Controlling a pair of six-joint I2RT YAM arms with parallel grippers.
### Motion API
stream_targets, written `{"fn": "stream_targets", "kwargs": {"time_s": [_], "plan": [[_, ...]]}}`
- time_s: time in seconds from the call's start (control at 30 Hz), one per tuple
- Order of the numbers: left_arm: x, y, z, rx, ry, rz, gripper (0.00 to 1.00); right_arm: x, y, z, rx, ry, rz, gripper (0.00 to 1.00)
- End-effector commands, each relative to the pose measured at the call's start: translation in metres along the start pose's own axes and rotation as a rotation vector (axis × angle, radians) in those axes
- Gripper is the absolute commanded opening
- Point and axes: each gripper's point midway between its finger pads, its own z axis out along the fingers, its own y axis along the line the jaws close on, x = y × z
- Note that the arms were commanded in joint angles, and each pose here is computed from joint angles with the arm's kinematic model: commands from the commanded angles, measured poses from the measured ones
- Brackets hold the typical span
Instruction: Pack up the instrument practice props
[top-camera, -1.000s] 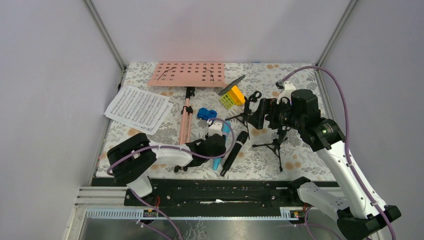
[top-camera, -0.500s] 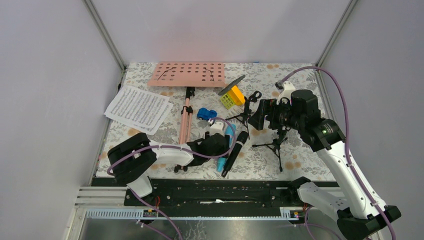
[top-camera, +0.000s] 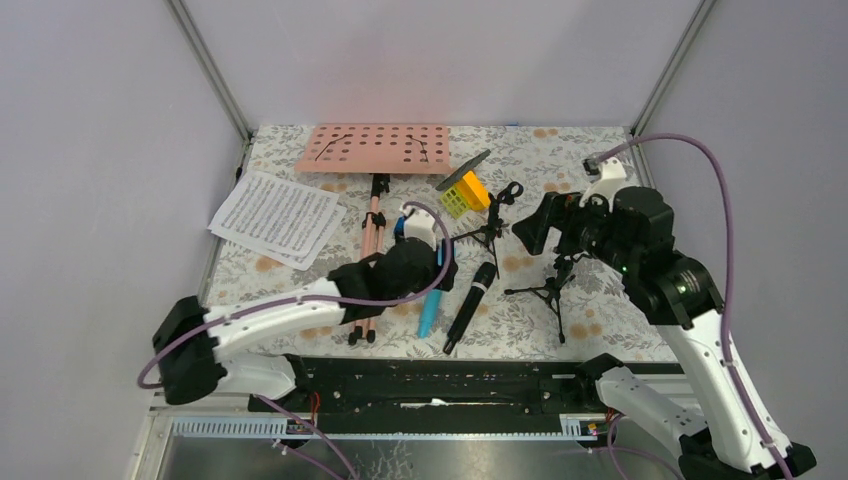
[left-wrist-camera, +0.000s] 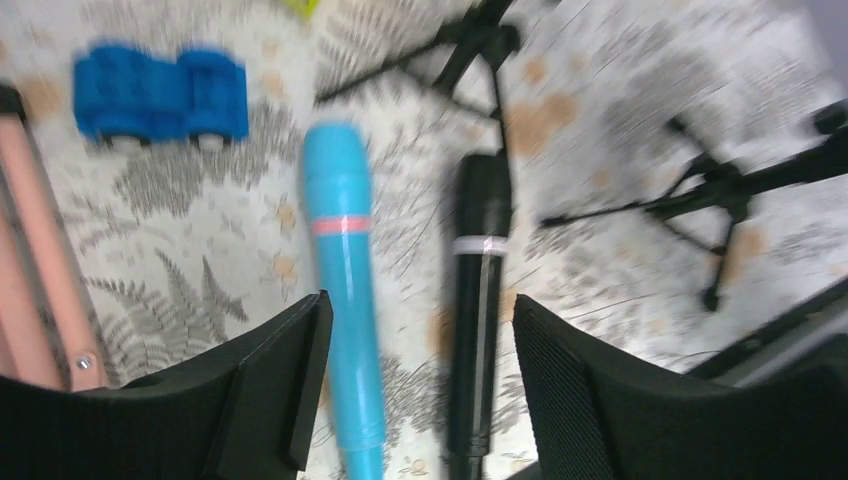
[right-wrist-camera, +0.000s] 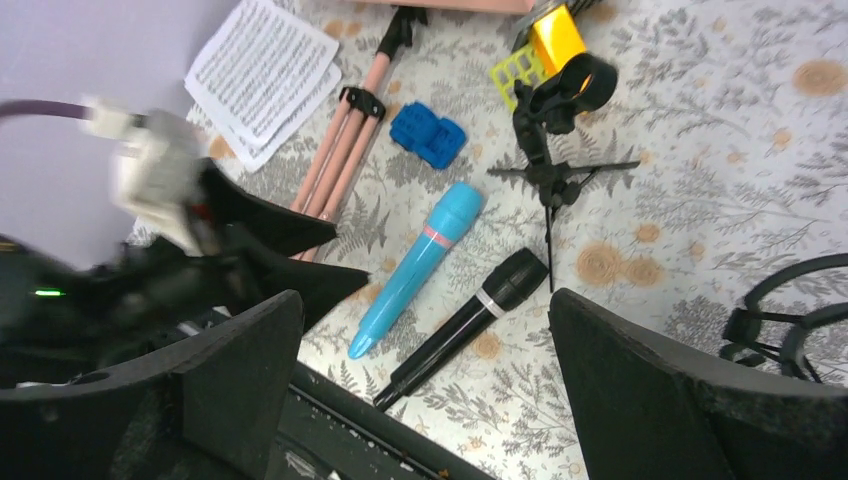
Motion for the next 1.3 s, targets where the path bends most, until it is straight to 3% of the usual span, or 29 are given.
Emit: {"fn": "stream_targets", "kwargs": {"time_s": [0.0,0.2,0.33,0.47,0.6,0.8,1.07,1.27], "plan": [[-0.068,-0.011,-0.052,0.079,-0.159,-0.008,0.73,-0.021,-0.002,-0.018,0.037,-0.108,-0.016,1.0],[-0.094,0.017,-0.114,0.069,-0.241,0.0,0.8,-0.025,-0.012,-0.04,0.087,-0.198,-0.028,1.0],[-0.1,0.034,-0.159,0.114,-0.289,0.007,0.84,-0.031,-0.022,-0.063,0.123,-0.337,-0.042,1.0],[-0.112,0.062,-0.201,0.091,-0.389,-0.049,0.98,-0.033,-0.024,-0.09,0.11,-0.485,-0.085,1.0],[-0.117,0.098,-0.228,0.003,-0.478,-0.076,0.99,-0.029,-0.027,-0.105,0.088,-0.606,-0.103,1.0],[-0.102,0.143,-0.231,-0.191,-0.49,-0.091,0.99,-0.02,-0.032,-0.114,0.069,-0.705,-0.109,1.0],[-0.072,0.149,-0.201,-0.256,-0.41,-0.049,0.99,-0.005,-0.039,-0.11,0.082,-0.691,-0.141,1.0],[-0.075,0.149,-0.193,-0.269,-0.438,-0.004,0.99,0.011,-0.049,-0.1,0.1,-0.67,-0.136,1.0]]}}
